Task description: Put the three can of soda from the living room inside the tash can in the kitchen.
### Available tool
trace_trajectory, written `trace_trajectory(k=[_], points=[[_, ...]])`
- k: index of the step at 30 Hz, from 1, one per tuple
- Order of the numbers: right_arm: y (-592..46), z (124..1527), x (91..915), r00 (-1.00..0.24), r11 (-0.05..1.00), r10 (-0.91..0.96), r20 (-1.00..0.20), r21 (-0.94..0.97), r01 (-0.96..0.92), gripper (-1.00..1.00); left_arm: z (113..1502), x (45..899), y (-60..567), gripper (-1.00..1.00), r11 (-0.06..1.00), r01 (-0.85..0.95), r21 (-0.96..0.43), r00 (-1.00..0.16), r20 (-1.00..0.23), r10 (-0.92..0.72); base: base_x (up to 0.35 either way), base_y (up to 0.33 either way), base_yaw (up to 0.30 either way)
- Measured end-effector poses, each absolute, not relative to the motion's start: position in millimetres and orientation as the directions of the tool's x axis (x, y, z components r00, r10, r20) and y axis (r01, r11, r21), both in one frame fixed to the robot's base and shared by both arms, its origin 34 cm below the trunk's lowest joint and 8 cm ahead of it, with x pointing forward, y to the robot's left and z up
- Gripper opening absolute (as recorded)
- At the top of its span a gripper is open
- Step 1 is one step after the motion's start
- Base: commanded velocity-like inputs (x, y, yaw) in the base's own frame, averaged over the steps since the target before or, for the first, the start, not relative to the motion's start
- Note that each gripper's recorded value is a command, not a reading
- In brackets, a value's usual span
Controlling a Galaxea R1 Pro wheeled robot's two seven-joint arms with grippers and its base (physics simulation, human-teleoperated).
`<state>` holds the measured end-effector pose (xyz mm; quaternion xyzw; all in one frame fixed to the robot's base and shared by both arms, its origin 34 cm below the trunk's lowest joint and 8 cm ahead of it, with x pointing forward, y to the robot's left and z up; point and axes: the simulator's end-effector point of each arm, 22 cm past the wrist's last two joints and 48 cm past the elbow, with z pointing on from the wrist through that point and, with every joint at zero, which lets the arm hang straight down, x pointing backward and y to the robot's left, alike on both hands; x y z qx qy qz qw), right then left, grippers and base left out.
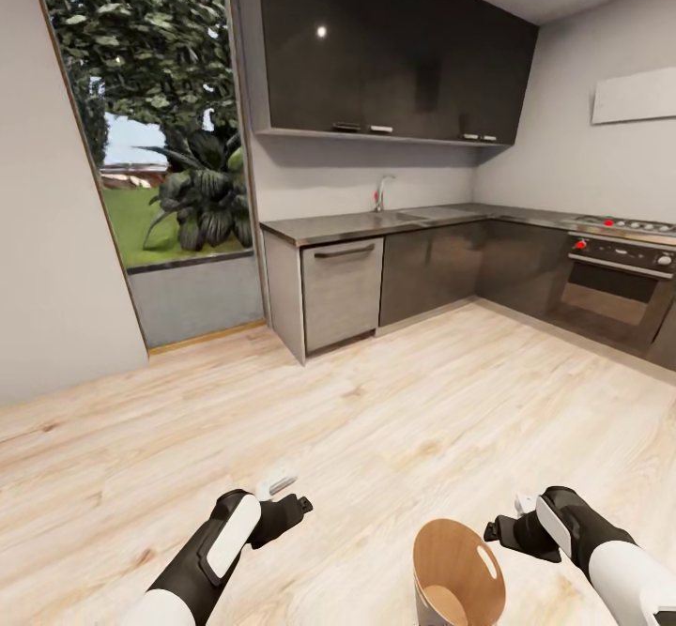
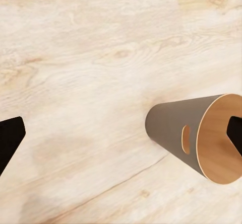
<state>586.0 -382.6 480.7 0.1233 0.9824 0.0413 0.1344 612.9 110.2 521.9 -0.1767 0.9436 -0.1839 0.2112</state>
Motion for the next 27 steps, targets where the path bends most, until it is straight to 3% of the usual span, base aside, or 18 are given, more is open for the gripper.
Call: trace_trajectory(k=[27], points=[[-401,459,616,-0.906,0.964,0.264,-0.332,0.072,0.254,1.00,467,603,109,1.00,0.869,-0.254,-0.426,-0.847,-0.337,-0.412,0.000,0.000,0.000]])
